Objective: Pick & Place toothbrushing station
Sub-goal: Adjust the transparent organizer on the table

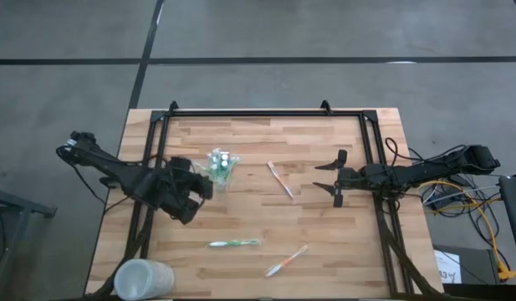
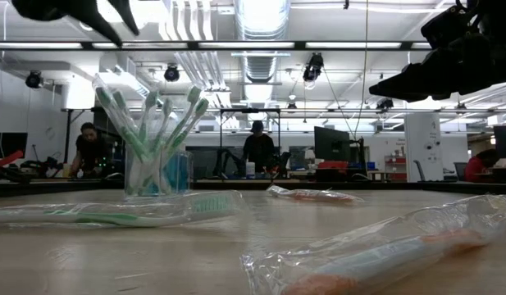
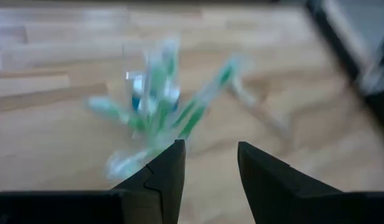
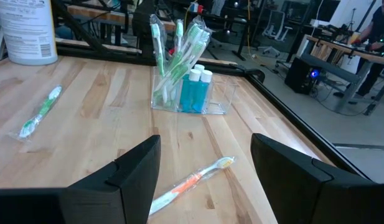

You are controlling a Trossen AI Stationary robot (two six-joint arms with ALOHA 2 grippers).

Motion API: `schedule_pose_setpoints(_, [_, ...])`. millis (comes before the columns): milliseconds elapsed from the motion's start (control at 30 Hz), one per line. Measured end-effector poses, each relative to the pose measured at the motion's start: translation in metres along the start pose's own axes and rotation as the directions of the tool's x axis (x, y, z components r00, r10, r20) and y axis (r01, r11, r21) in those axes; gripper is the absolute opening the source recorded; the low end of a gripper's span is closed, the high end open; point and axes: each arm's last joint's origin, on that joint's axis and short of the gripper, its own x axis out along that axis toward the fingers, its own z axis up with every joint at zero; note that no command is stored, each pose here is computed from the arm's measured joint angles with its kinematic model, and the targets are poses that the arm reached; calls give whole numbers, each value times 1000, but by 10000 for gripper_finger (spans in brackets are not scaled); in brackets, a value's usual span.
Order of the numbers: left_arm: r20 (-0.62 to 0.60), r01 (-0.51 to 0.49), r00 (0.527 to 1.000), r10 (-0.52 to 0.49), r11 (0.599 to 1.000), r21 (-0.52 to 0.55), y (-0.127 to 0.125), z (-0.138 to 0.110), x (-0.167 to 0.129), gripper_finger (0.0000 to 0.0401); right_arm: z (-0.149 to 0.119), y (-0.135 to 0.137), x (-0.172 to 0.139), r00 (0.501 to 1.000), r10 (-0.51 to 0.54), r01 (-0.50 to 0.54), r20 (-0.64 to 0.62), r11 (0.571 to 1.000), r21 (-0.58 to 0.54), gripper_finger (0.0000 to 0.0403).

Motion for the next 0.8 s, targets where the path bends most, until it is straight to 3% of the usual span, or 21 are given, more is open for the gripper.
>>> schedule_pose_setpoints(100, [71,35,997,-29,996,-83,-4,13,-11,151,0,0,0,1000,0,0,0,1000,0,244])
schedule_pose_setpoints(333, [112,60,992,-51,995,-75,2,46,-27,150,0,0,0,1000,0,0,0,1000,0,244])
schedule_pose_setpoints(433, [36,60,998,-56,989,-132,13,59,-31,149,0,0,0,1000,0,0,0,1000,0,244])
schedule_pose_setpoints(533, [-41,84,995,-89,991,-107,24,71,-37,149,0,0,0,1000,0,0,0,1000,0,244])
schedule_pose_setpoints(800, [-58,245,967,-249,967,-63,54,102,-59,149,0,0,0,1000,0,0,0,1000,0,244])
